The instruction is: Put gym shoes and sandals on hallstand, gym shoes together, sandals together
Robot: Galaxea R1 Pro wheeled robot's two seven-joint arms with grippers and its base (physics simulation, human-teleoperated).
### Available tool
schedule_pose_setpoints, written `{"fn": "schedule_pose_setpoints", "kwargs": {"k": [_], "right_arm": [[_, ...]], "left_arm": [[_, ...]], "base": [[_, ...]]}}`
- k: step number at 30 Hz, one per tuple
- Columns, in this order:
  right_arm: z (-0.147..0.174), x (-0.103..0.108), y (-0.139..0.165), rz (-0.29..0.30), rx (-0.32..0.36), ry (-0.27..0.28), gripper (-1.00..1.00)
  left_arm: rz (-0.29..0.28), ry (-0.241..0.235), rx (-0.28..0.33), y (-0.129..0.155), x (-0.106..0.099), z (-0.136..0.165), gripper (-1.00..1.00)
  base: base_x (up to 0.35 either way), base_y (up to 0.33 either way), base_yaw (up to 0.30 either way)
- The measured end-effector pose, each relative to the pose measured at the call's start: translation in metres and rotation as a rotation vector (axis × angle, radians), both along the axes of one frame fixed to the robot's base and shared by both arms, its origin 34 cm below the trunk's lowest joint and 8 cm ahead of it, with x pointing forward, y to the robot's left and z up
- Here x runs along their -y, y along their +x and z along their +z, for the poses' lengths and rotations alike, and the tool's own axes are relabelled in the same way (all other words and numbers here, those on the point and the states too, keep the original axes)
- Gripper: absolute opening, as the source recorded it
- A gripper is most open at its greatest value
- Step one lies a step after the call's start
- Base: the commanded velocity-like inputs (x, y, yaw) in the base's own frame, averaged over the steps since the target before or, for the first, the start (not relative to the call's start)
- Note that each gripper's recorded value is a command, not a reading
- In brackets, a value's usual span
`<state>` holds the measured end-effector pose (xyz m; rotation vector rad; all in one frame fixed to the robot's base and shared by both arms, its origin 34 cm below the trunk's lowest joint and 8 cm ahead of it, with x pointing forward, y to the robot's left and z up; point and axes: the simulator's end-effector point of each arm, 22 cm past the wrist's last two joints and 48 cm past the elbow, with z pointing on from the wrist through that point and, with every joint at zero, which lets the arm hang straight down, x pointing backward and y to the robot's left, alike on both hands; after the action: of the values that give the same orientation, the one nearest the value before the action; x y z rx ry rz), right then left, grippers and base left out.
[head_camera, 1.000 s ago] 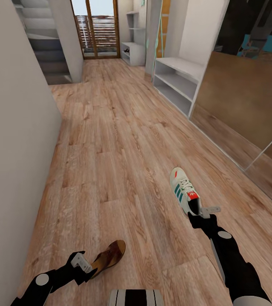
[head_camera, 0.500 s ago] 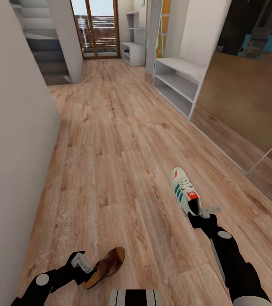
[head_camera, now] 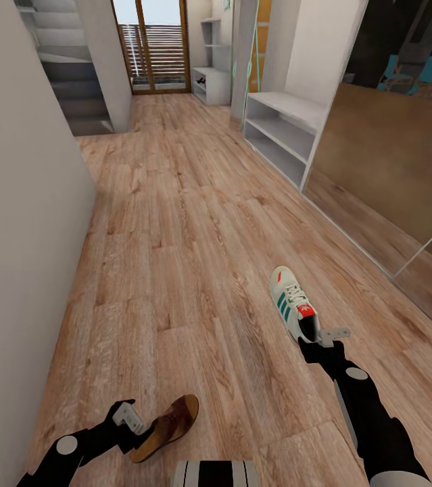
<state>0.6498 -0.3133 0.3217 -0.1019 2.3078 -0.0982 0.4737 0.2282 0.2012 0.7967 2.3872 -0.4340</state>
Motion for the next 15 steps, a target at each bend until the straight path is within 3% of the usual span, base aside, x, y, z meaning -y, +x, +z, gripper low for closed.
{"fn": "schedule_pose_setpoints", "kwargs": {"k": [3,4,5,9,15], "right_arm": [[0.0,0.0,0.0,0.0,0.0,-0.001,-1.0],[0.0,0.0,0.0,0.0,0.001,-0.002,-1.0],[0.0,0.0,0.0,0.001,0.001,-0.002,-1.0],[0.0,0.0,0.0,0.001,0.001,-0.002,-1.0],[0.0,0.0,0.0,0.001,0.001,-0.001,-1.0]], "left_arm": [[-0.009,0.004,-0.001,-0.002,0.001,0.0,1.0],[-0.025,0.009,-0.005,-0.004,0.002,-0.001,1.0],[-0.076,0.03,-0.014,-0.009,0.006,-0.004,1.0],[-0.134,0.071,-0.036,-0.016,0.004,-0.009,1.0],[-0.151,0.11,-0.097,-0.025,-0.004,-0.016,1.0]], "base": [[0.0,0.0,0.0],[0.0,0.0,0.0],[0.0,0.0,0.0],[0.0,0.0,0.0],[0.0,0.0,0.0]]}}
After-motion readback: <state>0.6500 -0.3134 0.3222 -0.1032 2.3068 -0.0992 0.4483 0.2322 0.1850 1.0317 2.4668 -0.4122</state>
